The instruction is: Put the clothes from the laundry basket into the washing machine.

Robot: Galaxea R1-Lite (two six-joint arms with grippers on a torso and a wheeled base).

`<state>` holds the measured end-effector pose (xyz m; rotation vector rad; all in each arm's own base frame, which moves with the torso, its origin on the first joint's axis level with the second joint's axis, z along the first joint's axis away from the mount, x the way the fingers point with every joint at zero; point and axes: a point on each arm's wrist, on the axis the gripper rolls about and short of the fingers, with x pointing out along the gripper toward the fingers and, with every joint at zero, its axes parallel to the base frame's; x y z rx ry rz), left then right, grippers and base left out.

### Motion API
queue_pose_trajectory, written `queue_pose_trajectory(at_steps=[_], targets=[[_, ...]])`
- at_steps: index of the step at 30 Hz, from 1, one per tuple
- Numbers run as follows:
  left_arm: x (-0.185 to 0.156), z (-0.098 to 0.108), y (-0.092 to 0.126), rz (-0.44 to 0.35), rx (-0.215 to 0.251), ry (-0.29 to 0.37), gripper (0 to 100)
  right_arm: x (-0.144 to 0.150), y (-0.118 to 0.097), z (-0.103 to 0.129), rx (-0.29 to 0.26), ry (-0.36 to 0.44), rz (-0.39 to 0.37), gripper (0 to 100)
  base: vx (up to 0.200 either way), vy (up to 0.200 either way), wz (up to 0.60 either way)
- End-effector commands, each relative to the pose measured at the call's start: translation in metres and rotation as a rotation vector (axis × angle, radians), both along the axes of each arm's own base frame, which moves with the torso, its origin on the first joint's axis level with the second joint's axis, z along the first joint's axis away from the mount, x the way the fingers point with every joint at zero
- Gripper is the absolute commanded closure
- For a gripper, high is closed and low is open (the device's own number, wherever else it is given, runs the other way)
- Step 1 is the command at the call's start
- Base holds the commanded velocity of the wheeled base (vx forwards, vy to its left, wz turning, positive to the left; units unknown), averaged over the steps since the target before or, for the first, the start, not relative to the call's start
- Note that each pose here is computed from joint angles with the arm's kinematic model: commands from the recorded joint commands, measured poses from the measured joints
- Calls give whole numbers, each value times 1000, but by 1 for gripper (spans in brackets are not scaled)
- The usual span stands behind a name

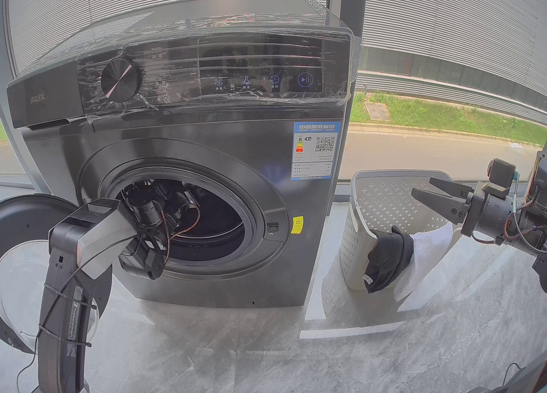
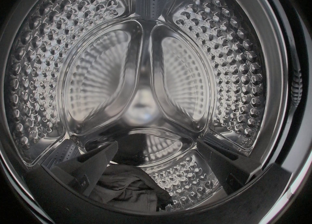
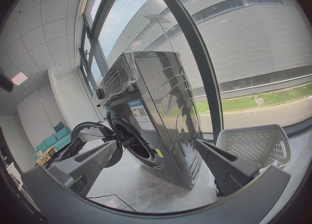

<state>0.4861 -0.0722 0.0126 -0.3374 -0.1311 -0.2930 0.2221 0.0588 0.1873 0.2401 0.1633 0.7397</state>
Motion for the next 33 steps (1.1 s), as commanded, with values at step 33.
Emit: queue_pose_trajectory(at_steps=[33], targets=[[-326, 157, 30, -104, -3, -57, 0, -21, -1, 23, 26, -98, 21, 0, 0, 0, 0]])
